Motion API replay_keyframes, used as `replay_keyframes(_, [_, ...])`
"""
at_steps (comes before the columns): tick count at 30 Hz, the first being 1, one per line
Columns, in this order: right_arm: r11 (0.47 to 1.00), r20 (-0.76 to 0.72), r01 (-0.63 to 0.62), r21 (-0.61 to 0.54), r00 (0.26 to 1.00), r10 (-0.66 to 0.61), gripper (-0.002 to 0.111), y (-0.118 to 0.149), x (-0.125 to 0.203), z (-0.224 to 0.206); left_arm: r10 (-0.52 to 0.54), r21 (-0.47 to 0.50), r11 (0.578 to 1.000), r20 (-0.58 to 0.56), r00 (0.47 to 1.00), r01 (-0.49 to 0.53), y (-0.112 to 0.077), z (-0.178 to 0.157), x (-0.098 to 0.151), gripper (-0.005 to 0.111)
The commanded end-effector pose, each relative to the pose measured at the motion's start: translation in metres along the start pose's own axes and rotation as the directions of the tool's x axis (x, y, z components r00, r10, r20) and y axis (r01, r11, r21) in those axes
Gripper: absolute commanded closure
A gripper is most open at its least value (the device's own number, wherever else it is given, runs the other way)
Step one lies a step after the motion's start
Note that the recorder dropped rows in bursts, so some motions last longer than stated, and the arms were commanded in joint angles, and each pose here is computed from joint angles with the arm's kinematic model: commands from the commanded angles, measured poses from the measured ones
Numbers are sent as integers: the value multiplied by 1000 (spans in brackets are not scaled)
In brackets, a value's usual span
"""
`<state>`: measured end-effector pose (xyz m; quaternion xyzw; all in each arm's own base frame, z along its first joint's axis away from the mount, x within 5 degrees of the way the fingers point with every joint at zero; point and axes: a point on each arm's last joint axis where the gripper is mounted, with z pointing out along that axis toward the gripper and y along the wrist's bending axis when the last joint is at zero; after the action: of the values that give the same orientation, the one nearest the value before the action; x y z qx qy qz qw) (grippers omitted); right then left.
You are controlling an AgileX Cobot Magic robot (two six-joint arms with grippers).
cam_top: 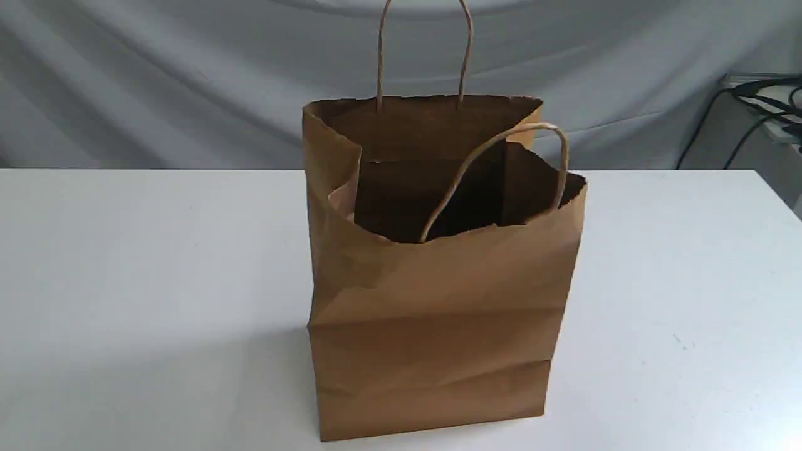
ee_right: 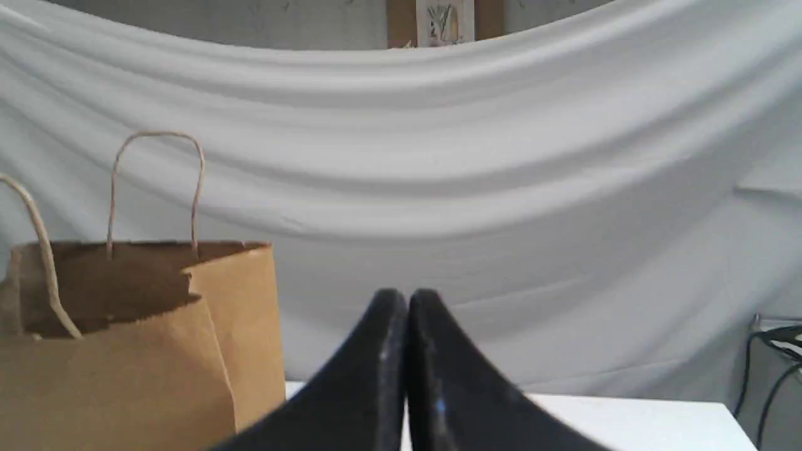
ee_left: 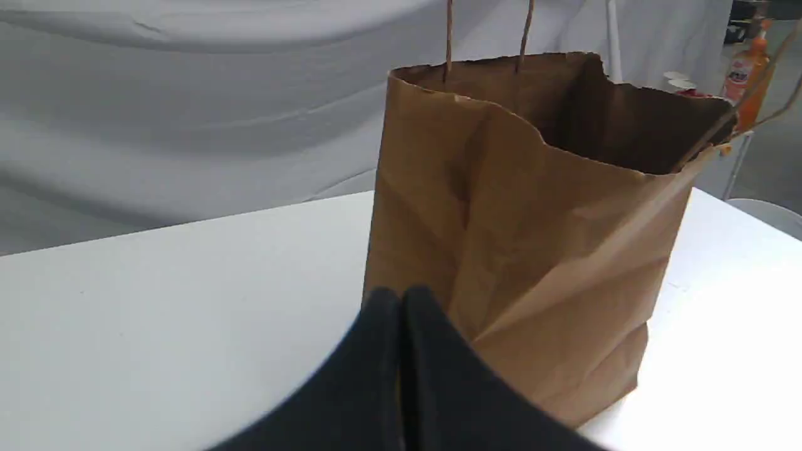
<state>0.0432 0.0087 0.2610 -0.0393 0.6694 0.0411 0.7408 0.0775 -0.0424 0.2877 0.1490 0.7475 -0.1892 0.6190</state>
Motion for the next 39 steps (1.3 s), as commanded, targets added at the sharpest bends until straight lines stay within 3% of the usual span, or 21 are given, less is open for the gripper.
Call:
replay_keyframes(1, [997,-57,-22,72,998,26,108,-6,13,1,-2,3,1000,3,1000,2,0,-1,1,107])
replay_keyframes(10, [994,-57,70,84,996,-65,108,-9,52,7,-2,3,1000,3,1000,2,0,-1,1,107])
replay_keyframes(17, [987,-112,138,83,985,-128,108,-10,57,7,-2,3,1000,3,1000,2,0,-1,1,107])
replay_keyframes(19, [987,-112,138,83,985,-128,108,-10,57,7,-2,3,1000,3,1000,2,0,-1,1,107])
replay_keyframes(25, [996,-99,-13,87,995,21,108,-8,57,7,-2,3,1000,3,1000,2,0,-1,1,107])
replay_keyframes(39, [996,-99,-18,87,995,27,108,-8,57,7,-2,3,1000,3,1000,2,0,-1,1,107])
